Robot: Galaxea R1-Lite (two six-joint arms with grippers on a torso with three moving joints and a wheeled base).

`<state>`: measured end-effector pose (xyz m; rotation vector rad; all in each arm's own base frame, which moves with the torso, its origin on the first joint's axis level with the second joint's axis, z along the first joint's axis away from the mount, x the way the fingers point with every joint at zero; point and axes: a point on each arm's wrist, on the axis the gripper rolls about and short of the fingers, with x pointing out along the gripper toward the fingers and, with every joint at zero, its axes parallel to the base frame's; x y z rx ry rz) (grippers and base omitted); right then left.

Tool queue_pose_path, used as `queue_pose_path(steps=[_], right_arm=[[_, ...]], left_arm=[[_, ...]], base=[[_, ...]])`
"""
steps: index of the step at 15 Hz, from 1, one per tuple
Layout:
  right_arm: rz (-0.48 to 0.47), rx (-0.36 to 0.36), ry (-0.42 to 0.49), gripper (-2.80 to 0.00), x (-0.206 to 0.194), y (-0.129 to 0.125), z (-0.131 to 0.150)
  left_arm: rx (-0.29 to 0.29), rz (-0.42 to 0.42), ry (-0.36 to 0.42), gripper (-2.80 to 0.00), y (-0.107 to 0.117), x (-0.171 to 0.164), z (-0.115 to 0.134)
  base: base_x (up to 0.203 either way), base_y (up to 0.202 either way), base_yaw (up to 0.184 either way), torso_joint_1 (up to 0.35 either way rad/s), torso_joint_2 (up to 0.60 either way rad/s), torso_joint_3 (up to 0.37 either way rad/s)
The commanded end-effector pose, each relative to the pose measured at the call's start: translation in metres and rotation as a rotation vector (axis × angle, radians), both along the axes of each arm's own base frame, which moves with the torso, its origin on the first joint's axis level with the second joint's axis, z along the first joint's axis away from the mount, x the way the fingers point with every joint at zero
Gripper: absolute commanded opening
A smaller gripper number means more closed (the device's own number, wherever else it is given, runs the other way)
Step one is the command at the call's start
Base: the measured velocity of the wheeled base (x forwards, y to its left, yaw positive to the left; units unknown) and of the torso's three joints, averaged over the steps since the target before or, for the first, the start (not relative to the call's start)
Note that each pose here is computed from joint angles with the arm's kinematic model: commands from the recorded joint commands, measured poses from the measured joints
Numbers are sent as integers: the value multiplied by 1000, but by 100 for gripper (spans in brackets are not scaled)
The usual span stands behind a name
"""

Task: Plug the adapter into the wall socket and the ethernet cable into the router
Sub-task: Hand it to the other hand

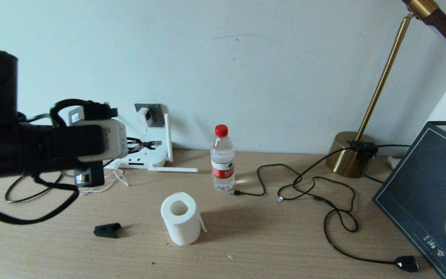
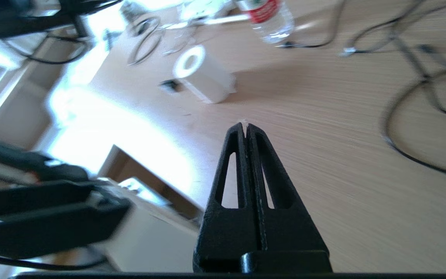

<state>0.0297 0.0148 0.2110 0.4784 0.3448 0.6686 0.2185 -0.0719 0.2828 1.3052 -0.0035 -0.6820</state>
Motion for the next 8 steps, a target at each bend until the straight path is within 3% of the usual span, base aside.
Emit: queue_pose_path(steps=[1, 5, 6, 8], right_arm=[[37, 13, 141, -280, 49, 1, 14], [139, 11, 210, -280, 123, 15, 38], [184, 9, 202, 0, 137, 25, 47], [227, -1, 206, 0, 163, 43, 53]], left_arm=[[4, -23, -6, -280, -10, 16, 3], [-23, -52, 16, -280, -14, 21, 14], [-22, -77, 28, -280, -21, 19, 15], [-27, -132, 20, -280, -38, 24, 20]], base=[[0, 0, 0, 0, 0, 0], [0, 0, 0, 0, 0, 0], [0, 0, 0, 0, 0, 0], [0, 0, 0, 0, 0, 0]])
